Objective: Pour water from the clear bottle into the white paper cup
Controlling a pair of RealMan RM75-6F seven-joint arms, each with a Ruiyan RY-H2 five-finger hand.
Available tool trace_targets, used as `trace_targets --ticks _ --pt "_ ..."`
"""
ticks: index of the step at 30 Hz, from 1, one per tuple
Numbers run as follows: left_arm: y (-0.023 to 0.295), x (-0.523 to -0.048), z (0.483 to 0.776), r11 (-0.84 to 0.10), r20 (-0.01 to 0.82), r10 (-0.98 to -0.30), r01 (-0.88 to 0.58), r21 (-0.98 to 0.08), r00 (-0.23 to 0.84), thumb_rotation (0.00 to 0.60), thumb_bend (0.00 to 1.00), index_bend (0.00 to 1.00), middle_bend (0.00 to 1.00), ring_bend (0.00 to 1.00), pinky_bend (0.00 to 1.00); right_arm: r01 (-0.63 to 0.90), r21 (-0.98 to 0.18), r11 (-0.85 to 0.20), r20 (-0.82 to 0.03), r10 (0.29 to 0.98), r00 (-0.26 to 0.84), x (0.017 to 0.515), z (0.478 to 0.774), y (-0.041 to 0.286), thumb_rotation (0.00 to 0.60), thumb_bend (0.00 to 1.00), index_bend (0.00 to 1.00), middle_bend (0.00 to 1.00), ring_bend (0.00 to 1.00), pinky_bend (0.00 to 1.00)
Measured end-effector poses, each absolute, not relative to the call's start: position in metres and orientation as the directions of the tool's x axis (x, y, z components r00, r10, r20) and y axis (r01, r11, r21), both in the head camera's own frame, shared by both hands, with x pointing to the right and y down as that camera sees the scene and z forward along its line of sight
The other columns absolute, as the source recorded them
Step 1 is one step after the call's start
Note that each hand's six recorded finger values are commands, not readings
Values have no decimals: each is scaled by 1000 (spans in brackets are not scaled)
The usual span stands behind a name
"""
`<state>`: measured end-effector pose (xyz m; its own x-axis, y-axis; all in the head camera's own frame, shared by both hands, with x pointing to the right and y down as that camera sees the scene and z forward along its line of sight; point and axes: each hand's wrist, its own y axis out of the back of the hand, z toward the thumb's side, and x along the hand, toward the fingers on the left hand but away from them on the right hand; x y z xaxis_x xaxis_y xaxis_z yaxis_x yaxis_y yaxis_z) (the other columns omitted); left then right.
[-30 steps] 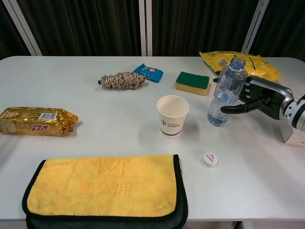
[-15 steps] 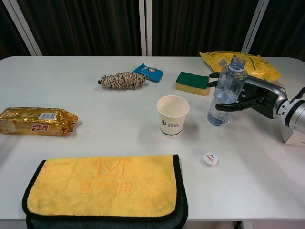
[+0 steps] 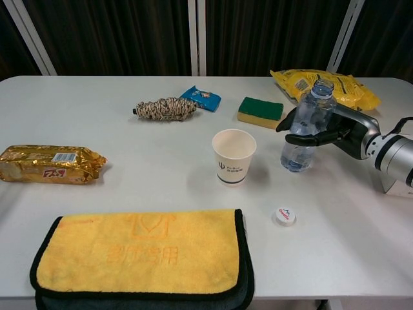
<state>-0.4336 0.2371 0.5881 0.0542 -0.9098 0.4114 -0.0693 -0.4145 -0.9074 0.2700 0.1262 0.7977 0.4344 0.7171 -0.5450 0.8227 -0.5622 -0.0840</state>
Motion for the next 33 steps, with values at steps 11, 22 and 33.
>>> trace_targets --ticks 11,22,33 --pt "239 -436 587 -414 412 -910 -73 -907 48 600 42 161 115 46 190 844 -90 -529 -516 750 414 274 792 123 600 237 772 575 409 403" --pt "239 -435 588 -414 411 -910 -78 -907 48 600 42 160 115 46 191 841 -200 -503 -426 818 387 278 769 111 600 307 916 682 529 559" --pt "241 -438 587 -411 409 -912 -82 -908 41 600 41 160 115 46 190 693 -465 -552 -390 830 399 266 754 101 600 327 917 682 529 563"
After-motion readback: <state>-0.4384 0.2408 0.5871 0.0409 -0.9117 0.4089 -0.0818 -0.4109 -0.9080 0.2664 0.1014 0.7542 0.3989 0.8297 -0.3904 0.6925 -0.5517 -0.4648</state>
